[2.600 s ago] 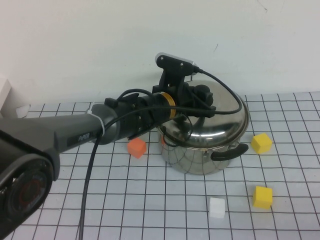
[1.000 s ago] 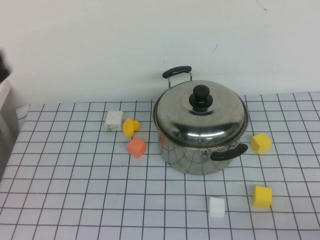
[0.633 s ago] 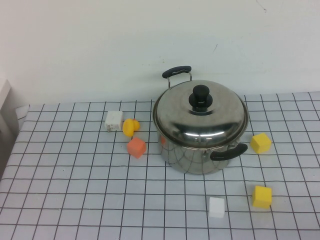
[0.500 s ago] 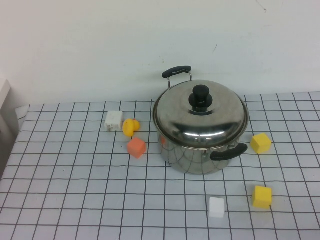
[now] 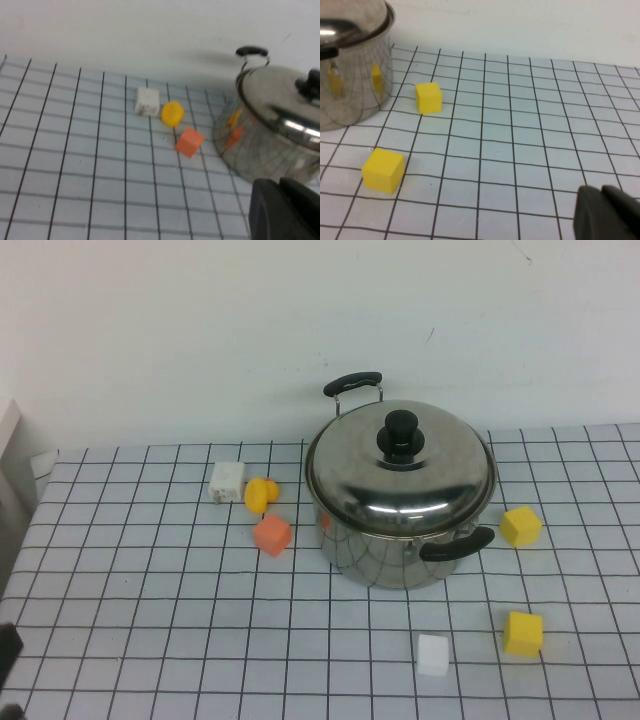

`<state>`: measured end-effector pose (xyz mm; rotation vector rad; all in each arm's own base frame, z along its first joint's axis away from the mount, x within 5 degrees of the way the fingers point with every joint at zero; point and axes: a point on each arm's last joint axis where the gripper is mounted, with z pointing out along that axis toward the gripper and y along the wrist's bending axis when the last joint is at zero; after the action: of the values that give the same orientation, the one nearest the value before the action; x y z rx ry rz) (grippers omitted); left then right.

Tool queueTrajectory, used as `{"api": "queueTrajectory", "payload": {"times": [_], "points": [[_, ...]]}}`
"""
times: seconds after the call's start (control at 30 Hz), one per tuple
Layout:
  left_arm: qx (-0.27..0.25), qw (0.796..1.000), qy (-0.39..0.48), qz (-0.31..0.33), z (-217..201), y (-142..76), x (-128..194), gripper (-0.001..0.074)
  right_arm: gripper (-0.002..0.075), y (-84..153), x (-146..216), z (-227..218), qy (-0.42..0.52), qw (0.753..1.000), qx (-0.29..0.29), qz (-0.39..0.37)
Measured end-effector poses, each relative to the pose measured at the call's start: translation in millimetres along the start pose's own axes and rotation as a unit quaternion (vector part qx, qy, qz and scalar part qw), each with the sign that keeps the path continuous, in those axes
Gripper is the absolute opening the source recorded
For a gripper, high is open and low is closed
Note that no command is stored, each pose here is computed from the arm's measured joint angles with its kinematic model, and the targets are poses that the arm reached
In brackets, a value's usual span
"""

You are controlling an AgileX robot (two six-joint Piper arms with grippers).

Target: Cover the pot

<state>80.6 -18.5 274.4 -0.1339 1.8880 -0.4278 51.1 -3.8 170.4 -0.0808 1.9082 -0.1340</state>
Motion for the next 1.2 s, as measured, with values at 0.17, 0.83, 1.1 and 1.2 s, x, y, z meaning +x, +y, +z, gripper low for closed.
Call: {"api": "queueTrajectory", "payload": {"times": [0.17,0.83,1.1,1.2], "points": [[-0.024,0.999,0.040,0.009,8,12,28,0.0000,0.0009,0,0,0,0.000,1.000,0.000,0.000],[-0.091,0.989,-0.091,0.079,-23,30,51,0.0000,0.0009,0,0,0,0.000,1.000,0.000,0.000],[-0.102,0.993,-0.053,0.007,-2,48,90,0.0000,0.0009,0,0,0,0.000,1.000,0.000,0.000],[-0.102,0.993,-0.051,-0.004,-2,48,91,0.0000,0.0009,0,0,0,0.000,1.000,0.000,0.000]]}}
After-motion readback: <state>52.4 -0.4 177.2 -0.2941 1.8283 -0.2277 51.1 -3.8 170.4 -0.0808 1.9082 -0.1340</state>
